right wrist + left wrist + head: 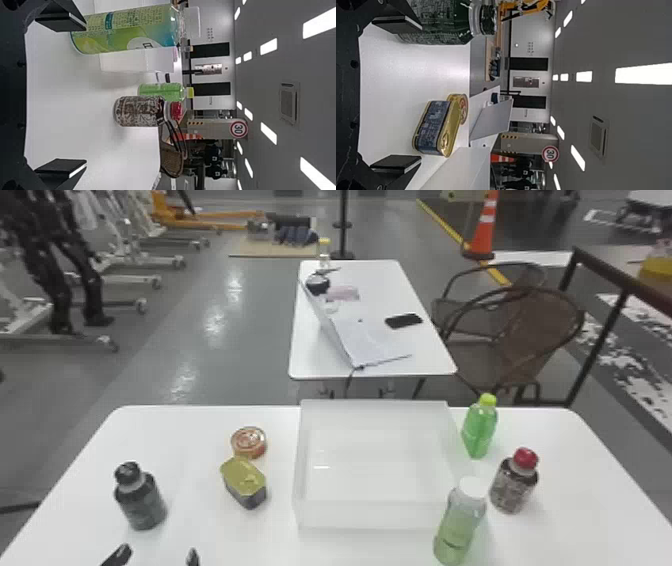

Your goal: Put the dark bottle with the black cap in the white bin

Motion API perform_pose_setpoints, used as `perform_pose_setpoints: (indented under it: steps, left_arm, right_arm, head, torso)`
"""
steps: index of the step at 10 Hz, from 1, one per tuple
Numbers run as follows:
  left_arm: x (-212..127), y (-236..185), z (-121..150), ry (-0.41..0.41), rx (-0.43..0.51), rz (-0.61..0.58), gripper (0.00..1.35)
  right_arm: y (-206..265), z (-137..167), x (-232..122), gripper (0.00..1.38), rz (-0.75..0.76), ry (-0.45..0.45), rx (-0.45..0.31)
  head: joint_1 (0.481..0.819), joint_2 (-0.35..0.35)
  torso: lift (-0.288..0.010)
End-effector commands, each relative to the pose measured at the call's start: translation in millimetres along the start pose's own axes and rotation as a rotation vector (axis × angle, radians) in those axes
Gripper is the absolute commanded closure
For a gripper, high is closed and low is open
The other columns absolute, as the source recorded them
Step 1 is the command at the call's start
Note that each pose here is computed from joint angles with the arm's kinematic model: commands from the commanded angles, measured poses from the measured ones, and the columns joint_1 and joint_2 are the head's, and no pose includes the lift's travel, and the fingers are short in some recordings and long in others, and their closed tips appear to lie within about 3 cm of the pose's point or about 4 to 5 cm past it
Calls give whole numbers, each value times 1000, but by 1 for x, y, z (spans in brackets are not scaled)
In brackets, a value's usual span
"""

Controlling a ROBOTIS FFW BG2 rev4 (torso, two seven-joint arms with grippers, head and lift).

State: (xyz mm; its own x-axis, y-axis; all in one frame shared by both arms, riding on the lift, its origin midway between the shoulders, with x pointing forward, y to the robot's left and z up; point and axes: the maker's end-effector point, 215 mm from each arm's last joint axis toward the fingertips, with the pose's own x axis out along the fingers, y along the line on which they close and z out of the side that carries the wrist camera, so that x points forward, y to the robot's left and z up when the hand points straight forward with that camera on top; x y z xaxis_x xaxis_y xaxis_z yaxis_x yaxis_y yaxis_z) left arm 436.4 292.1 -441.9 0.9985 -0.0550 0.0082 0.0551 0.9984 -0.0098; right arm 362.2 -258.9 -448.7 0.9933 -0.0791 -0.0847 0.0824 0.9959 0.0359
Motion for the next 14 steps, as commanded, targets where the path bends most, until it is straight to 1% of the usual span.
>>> perform_pose_setpoints:
  steps: [1,3,4,5,8,9,11,13,14]
  left_arm:
    - [8,23,2,14,58,45,139]
    - [25,36,-1,9,40,100,144]
    - [33,36,-4,9,7,121,144]
    - [40,36,-6,7,-5,151,144]
    - [70,31,5,-31,-33,243,144]
    - [76,44,7,-25,-19,286,144]
    - [81,68,6,-17,-4,374,144]
    - [80,84,-3,0,-20,439,145]
    - [77,91,-8,9,-29,465,176]
  right_arm:
    - [0,0,0,91,1,-1,0]
    - [3,-1,1,91,4,2,5]
    - [5,0,3,91,10,-2,7]
    - [6,0,4,93,12,-4,7]
    - [15,-1,7,93,19,-14,36]
    - [17,0,9,93,25,-17,39]
    - [19,1,12,93,33,-25,44]
    - [20,1,12,93,34,-25,50]
    - [20,1,12,93,37,-25,50]
  head:
    - [549,0]
    - [549,0]
    - [549,0]
    - [549,0]
    - [549,0]
    - [549,0]
    - [549,0]
    - [549,0]
    - [549,0]
  torso:
    - [-100]
    - [-100]
    - [-100]
    - [-100]
    - [-100]
    - [-100]
    - [-100]
    - [-100]
    - [-100]
